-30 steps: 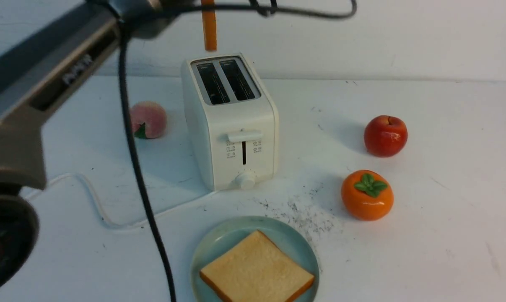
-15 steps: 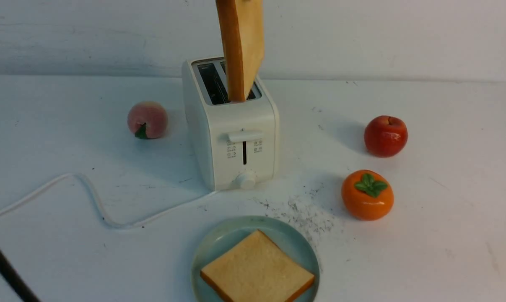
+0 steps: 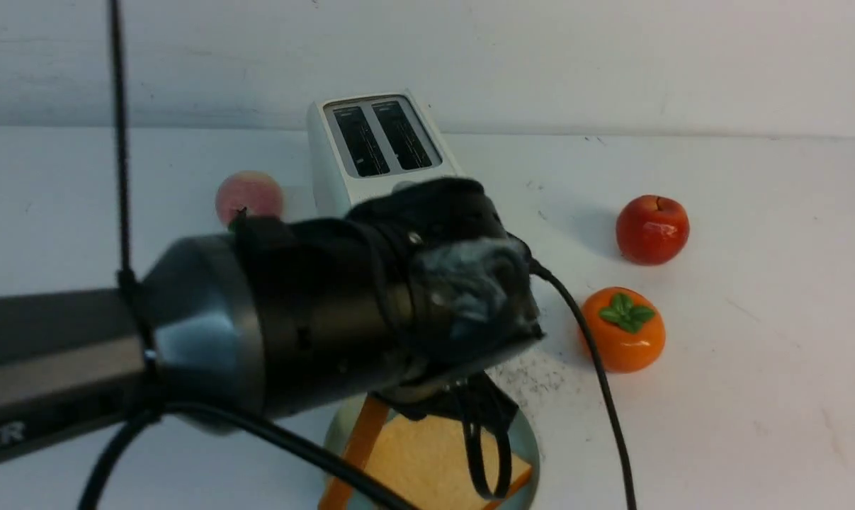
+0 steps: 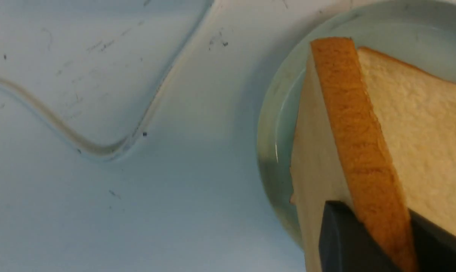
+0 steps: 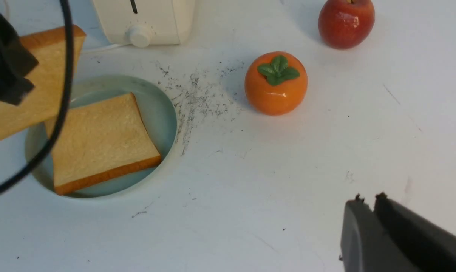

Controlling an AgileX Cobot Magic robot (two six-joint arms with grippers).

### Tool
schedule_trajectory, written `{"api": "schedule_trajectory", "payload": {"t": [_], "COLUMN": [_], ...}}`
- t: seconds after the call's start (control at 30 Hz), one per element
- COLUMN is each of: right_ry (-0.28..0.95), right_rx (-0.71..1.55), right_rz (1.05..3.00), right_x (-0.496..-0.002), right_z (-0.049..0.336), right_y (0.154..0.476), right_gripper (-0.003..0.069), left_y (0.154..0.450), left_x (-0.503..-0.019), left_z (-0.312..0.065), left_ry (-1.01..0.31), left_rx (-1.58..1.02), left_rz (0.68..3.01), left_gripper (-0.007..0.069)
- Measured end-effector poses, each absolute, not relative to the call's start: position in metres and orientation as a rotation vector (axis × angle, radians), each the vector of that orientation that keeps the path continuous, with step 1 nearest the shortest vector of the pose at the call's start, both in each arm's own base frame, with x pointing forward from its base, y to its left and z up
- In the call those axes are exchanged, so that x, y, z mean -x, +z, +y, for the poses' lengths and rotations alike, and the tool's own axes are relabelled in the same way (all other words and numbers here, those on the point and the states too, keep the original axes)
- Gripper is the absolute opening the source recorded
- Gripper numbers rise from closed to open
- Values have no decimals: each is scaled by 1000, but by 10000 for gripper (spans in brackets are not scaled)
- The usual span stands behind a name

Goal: Take toasted bread from bread machine on white table place on plate.
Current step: 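Place the slice of bread on the plate with the left gripper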

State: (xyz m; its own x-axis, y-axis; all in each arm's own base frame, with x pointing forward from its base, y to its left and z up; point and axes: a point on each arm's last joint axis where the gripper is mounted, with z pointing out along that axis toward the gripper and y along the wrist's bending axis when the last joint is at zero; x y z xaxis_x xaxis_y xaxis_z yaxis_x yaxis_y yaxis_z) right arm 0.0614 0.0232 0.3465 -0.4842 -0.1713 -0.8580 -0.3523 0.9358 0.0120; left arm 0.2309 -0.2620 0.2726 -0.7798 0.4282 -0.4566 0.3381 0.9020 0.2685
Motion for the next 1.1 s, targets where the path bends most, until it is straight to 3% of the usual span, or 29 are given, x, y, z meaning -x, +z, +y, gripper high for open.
{"api": "schedule_trajectory", "payload": {"t": [0.13, 0.6, 0.8, 0.9, 1.1], "right_ry": [227, 224, 220, 220, 221], "right_rx": [372, 375, 378, 378, 378], "right_rz": [2086, 2104, 2121, 2122, 2118], "right_x": [-61, -61, -60, -60, -61], "right_z": [23, 23, 23, 23, 23], "right_y": [346, 344, 343, 343, 342], "right_gripper": [61, 79, 85, 86, 94], "left_y": [261, 261, 270, 285, 292], "left_x": [-238, -240, -240, -238, -235], "left_z": [-270, -276, -257, -246, -247], "left_ry": [249, 181, 441, 497, 376], "left_rx": [-583, -608, -626, -571, -463], "left_rz": [2484, 2454, 2435, 2409, 2434], "left_gripper": [102, 102, 102, 102, 102]}}
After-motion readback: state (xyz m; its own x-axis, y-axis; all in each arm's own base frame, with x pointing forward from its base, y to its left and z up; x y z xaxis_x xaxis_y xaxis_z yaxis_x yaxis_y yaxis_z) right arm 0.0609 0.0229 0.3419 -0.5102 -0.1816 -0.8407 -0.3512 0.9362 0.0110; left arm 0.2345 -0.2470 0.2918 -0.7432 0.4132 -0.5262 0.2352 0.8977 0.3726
